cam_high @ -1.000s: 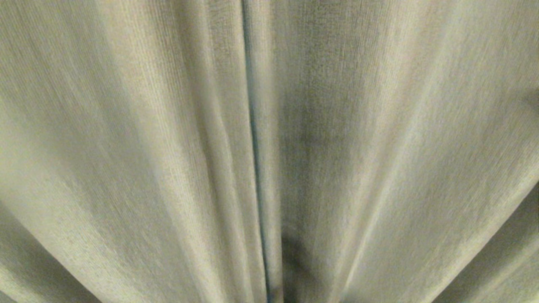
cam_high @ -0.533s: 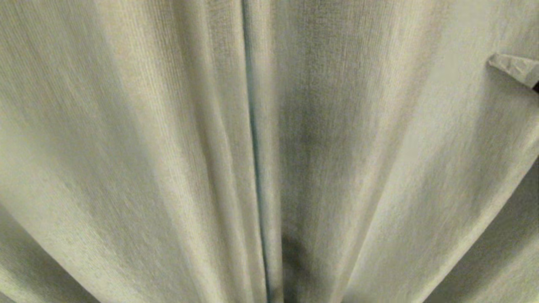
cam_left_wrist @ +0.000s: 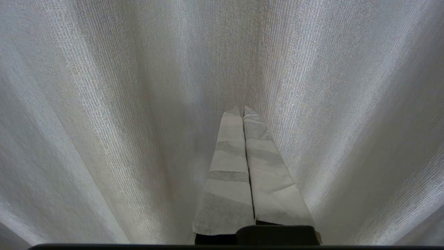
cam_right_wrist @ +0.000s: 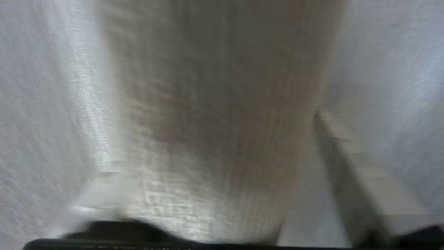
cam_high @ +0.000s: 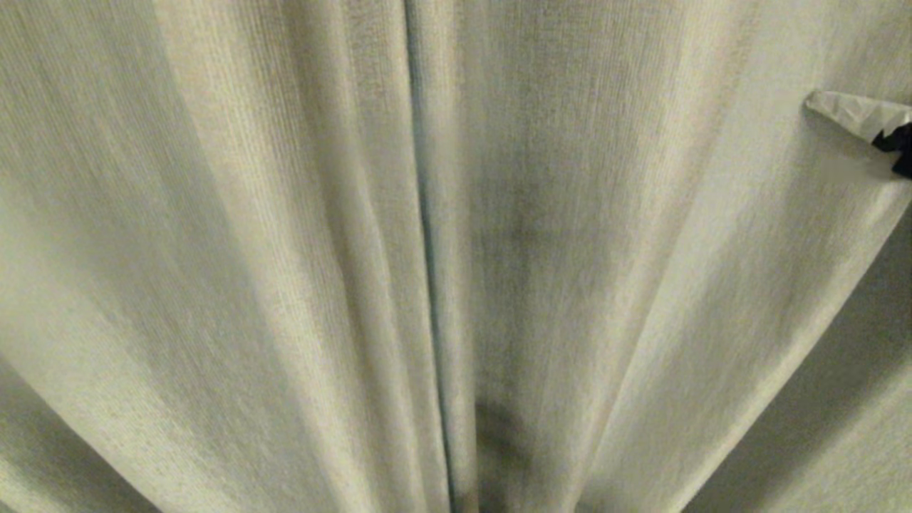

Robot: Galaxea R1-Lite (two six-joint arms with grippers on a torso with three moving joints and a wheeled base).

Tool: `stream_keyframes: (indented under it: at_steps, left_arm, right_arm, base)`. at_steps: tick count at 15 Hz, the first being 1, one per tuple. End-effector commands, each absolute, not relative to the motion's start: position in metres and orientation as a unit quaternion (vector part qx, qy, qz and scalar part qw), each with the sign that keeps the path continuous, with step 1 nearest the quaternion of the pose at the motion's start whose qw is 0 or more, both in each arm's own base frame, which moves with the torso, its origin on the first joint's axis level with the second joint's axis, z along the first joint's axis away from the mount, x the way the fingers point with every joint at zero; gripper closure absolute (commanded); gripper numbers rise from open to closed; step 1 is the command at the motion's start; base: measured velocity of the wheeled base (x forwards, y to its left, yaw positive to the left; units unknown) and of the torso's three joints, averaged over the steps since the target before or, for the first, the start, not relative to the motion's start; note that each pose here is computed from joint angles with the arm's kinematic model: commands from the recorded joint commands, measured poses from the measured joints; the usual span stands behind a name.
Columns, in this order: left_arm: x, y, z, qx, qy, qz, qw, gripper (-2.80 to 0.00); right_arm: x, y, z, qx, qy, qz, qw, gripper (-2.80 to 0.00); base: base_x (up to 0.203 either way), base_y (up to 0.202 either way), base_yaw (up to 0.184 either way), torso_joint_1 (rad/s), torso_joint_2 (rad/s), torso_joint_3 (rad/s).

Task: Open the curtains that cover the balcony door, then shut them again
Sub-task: Pull the outer curtains open on both sides

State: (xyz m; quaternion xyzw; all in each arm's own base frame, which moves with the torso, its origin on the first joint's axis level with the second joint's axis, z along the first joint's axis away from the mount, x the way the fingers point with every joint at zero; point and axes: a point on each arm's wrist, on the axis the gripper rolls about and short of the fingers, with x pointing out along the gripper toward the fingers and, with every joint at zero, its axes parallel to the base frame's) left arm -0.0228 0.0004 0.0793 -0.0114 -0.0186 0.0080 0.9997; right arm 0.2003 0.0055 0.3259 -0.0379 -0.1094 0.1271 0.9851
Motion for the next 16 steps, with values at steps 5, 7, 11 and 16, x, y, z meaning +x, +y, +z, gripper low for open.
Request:
stream_keyframes:
  at_steps: [5, 7, 11, 16]
  left_arm:
    - [-0.023, 0.0, 0.079, -0.012, -0.019, 0.008, 1.0, 0.0]
    - [-0.023, 0.0, 0.079, -0.012, -0.019, 0.008, 1.0, 0.0]
    - [-0.023, 0.0, 0.079, -0.012, -0.019, 0.008, 1.0, 0.0]
    - [-0.023, 0.0, 0.079, -0.012, -0.019, 0.008, 1.0, 0.0]
  right_arm:
    - [0.201, 0.005, 0.333, -0.04, -0.121, 0.125, 0.984, 0.0]
    - [0.202, 0.005, 0.334, -0.04, -0.122, 0.121, 0.984, 0.0]
    - [0.203, 0.0, 0.335, -0.039, -0.12, 0.108, 0.986, 0.0]
    - [0.206, -0.034, 0.334, -0.047, -0.112, 0.027, 0.992, 0.0]
  base:
    - [0.0, 0.0, 0.0, 0.0, 0.0, 0.0]
    - [0.0, 0.0, 0.0, 0.0, 0.0, 0.0]
    - [0.0, 0.0, 0.0, 0.0, 0.0, 0.0]
    - [0.0, 0.0, 0.0, 0.0, 0.0, 0.0]
